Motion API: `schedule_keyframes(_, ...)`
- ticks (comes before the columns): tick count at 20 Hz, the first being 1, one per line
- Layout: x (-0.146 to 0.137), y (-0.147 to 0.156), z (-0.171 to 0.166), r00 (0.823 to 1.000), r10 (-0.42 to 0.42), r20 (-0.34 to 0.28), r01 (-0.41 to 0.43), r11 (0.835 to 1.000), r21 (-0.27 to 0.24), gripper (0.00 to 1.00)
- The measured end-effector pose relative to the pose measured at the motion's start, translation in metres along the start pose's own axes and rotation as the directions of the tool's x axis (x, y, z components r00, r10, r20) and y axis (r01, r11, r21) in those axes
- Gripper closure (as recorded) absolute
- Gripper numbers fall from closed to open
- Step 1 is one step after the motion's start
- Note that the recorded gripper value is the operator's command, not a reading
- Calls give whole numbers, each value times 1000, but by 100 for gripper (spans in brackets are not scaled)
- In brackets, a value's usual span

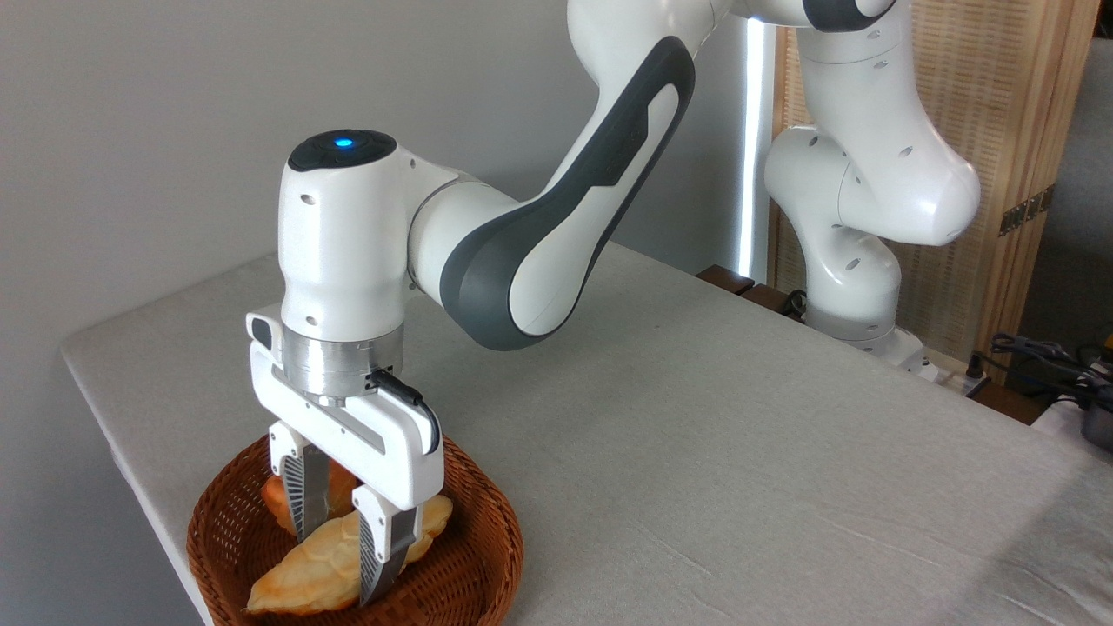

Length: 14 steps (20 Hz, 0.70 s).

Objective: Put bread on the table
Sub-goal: 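Close the gripper on the middle of the long bread roll, then lift the held bread roll up out of the basket and carry it aside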

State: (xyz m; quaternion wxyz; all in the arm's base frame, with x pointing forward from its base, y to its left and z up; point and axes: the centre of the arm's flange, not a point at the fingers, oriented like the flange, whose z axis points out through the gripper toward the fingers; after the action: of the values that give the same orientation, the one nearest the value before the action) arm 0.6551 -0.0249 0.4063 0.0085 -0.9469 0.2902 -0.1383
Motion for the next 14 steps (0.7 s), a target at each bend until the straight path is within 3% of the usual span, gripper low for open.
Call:
schedule_keyframes(8, 1, -1, -7, 1000, -1, -9, 1, 1000, 7, 55)
schedule_keyframes(14, 7, 0, -53, 998, -3, -59, 5, 999, 31, 53)
